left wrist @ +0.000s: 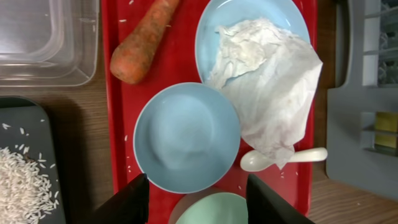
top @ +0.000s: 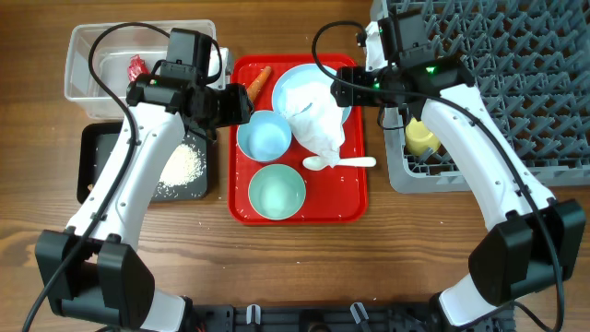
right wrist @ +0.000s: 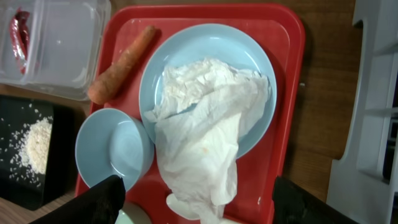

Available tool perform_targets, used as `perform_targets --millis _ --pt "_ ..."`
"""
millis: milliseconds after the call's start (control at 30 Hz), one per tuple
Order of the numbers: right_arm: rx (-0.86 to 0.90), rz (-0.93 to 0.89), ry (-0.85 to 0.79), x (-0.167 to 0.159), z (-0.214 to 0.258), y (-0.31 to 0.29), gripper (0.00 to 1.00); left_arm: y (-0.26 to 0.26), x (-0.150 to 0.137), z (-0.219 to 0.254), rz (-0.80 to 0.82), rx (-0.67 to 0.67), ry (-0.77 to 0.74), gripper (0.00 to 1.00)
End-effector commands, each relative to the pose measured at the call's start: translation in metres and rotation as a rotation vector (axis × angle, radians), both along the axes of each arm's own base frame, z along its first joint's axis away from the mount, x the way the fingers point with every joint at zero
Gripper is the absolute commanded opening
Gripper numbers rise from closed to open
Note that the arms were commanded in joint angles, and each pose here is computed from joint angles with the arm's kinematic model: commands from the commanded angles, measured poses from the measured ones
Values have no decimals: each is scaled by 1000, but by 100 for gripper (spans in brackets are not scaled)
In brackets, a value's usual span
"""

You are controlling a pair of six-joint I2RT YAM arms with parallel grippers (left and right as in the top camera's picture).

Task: Sort waste into correct bins and load items into the dishwasher rack
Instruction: 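Reach the left gripper to the carrot and grasp it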

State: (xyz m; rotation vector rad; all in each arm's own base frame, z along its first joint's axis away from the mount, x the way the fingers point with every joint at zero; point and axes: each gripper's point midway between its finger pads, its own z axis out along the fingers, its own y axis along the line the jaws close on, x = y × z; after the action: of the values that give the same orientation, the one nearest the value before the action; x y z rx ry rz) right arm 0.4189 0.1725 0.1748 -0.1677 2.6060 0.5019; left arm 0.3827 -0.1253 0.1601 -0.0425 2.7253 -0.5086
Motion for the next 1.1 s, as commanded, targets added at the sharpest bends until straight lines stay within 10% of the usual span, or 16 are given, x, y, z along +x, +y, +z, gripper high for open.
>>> perform_targets --millis 0,500,1067 --pt "3 -23 -20 5 6 0 79 0 4 -9 24 101 -7 49" --pt "3 -20 3 1 3 0 79 -43 -1 -47 -15 179 40 48" --pt "35 -76 -40 10 17 -3 79 -26 90 -47 88 235 -263 60"
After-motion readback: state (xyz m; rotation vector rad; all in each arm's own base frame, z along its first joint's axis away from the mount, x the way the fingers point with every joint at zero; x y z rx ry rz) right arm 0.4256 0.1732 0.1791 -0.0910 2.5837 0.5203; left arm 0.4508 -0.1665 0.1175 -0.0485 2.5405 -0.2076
